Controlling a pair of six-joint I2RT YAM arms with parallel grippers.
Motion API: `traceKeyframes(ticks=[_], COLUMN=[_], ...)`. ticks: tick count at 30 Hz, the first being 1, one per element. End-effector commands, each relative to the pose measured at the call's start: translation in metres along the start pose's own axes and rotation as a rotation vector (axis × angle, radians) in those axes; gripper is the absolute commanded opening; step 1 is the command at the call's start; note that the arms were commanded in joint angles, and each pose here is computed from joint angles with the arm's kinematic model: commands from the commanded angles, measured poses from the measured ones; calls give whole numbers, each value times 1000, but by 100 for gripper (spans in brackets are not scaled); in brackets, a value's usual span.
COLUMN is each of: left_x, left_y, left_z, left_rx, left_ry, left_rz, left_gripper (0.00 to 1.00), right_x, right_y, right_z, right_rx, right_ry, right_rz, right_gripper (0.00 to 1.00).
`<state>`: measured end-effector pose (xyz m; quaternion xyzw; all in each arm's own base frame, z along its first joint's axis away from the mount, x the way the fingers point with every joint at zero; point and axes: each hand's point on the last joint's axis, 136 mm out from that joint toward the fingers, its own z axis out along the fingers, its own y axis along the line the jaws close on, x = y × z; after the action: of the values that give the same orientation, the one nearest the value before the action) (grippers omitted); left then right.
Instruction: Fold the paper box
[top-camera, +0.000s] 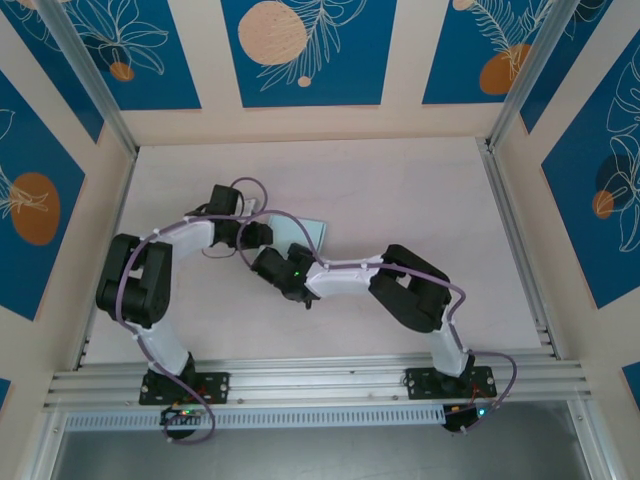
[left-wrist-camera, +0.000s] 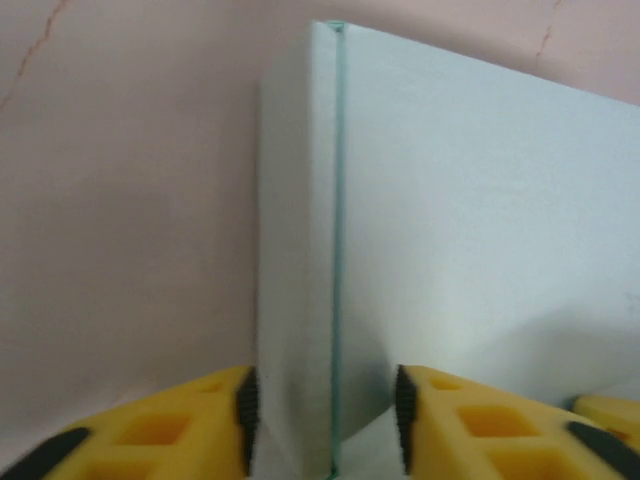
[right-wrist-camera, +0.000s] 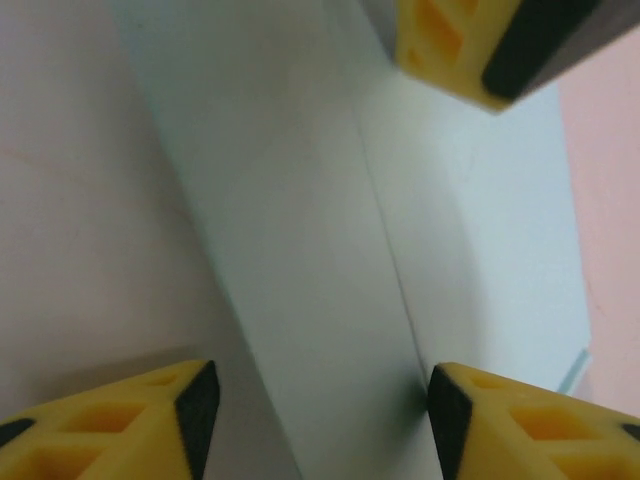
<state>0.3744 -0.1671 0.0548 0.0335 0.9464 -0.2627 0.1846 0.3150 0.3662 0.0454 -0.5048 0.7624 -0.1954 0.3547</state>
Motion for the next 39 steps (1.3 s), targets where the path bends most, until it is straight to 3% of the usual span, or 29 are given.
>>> traceKeyframes(ticks=[1, 14, 23, 28, 35, 39], left_x=[-5, -43, -43, -29, -15, -16], left_y=[-7, -10, 9, 17, 17, 5], left_z=[-11, -90, -139, -146, -153, -155], left_rx=[44, 8, -52, -75, -62, -7], left_ry=[-7, -248, -420, -458, -498, -504], left_rz=[-12, -47, -150, -183, -188, -153], left_gripper=[48, 60, 71, 76, 78, 79], right_x=[-19, -28, -28, -27, -16, 2], right_y=[-18, -31, -51, -62, -68, -75], right_z=[4, -16, -51, -77, -107, -104], right_rx=[87, 127, 94, 7, -292, -452], right_ry=[-45, -80, -50, -13, 64, 139], right_rz=[-9, -64, -51, 24, 192, 293], right_gripper=[48, 9, 6, 3, 2, 0])
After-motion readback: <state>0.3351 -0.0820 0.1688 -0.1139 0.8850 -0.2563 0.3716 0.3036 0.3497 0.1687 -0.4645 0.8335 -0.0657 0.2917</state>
